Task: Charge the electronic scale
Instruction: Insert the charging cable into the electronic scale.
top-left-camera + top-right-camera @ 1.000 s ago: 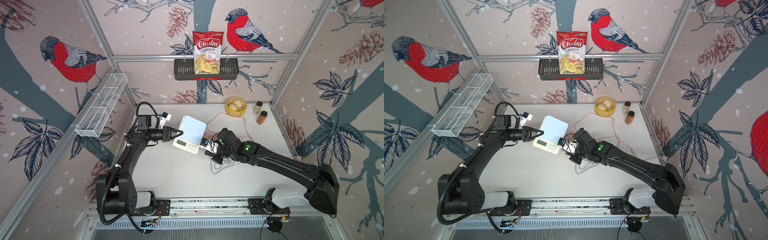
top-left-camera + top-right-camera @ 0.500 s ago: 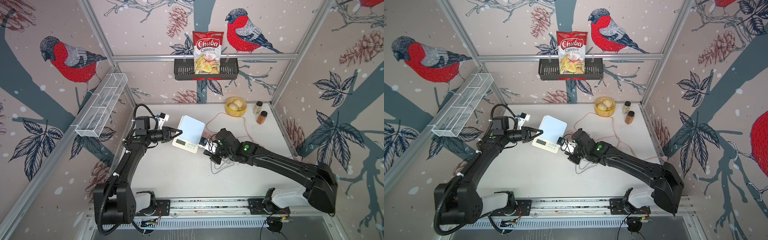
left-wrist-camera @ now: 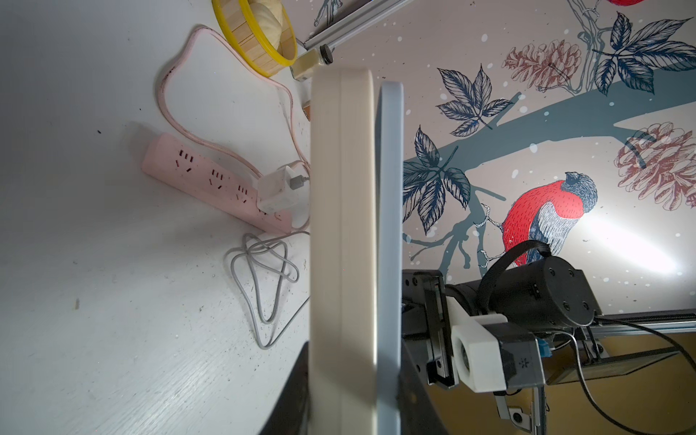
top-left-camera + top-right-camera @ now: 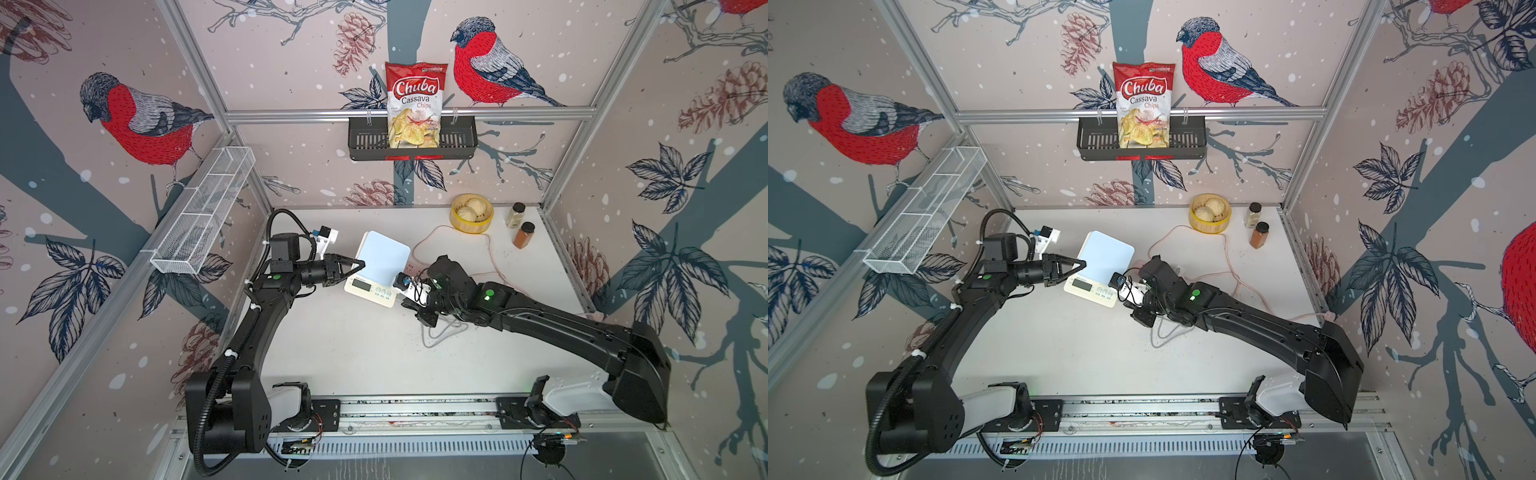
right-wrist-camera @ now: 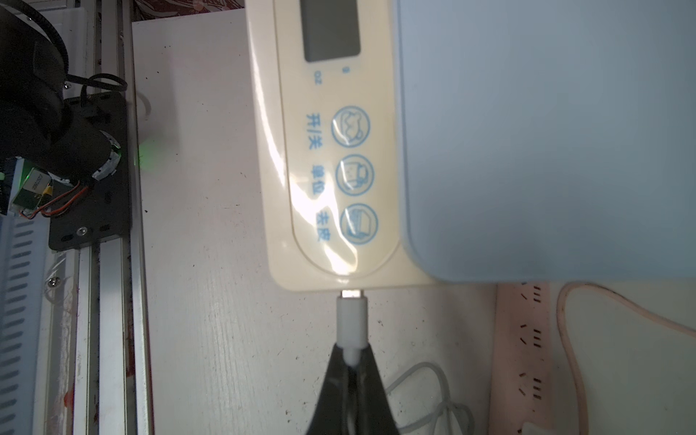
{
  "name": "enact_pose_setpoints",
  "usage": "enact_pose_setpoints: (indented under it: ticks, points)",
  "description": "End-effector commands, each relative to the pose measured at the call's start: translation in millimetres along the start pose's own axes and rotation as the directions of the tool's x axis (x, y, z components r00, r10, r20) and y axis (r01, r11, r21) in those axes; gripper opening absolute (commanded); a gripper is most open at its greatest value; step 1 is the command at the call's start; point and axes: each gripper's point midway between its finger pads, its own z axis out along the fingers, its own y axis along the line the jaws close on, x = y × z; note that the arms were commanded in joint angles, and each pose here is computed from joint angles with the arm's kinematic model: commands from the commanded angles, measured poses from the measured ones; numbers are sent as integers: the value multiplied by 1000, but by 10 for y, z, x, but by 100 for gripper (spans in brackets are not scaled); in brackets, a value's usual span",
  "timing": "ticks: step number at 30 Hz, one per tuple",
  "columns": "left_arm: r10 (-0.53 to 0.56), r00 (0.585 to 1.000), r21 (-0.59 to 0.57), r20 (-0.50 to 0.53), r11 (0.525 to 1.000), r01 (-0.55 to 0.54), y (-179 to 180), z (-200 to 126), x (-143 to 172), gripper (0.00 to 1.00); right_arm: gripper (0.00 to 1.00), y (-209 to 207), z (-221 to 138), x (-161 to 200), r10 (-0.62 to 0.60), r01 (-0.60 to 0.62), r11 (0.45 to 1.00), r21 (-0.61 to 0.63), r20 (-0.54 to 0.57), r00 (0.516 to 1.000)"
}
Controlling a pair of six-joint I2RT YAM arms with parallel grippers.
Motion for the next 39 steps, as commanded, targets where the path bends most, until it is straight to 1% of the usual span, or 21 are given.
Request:
enact_pose_setpoints:
  ticks: [1,5,10,13,18,23,24,27,28,29,31,33,35,36,39]
  points:
    - [37,999,37,-3,999,-37,-97,-2,-5,0,0,-26,-37,-410,-19,18,1000,4,153,988]
    - [32,999,19,24,999,-32,-74,-10,-17,0,0,-59,-31,-438,-2,-2,1000,21,168,986]
    - [25,998,-8,63,1000,-24,-47,-17,-32,0,0,-158,-38,-510,41,-55,996,65,201,979]
    - [19,997,-2,77,1000,-19,-59,-5,-30,0,0,-178,-44,-574,54,-73,995,70,231,971]
    - [7,998,16,59,1000,-8,-58,59,24,0,0,-120,-25,-660,39,-55,997,53,262,964]
    - [3,999,23,54,1000,-4,-61,71,41,0,0,-81,23,-666,22,-33,999,38,256,966]
    - [3,999,22,54,1000,-4,-62,73,40,0,2,-70,31,-659,21,-30,999,32,253,967]
    - [7,998,18,59,1000,-8,-60,70,27,0,15,-46,47,-666,23,-30,999,25,254,967]
    - [6,998,15,61,1000,-7,-55,70,22,0,16,-49,46,-672,22,-30,999,27,254,967]
    - [8,998,12,63,1000,-9,-50,70,19,0,15,-49,49,-670,21,-29,999,28,254,967]
    - [6,998,7,66,1000,-7,-41,71,10,0,8,-56,55,-659,23,-33,999,34,250,968]
    - [7,998,3,68,1000,-7,-33,70,8,0,6,-57,59,-647,25,-34,999,35,246,969]
    - [10,998,2,69,1000,-10,-34,68,9,0,1,-56,72,-634,26,-36,999,34,241,970]
    - [9,998,1,69,1000,-9,-35,69,12,0,0,-60,81,-619,27,-37,999,37,235,971]
    - [11,998,0,68,1000,-11,-39,69,23,0,0,-98,86,-621,33,-48,997,58,233,972]
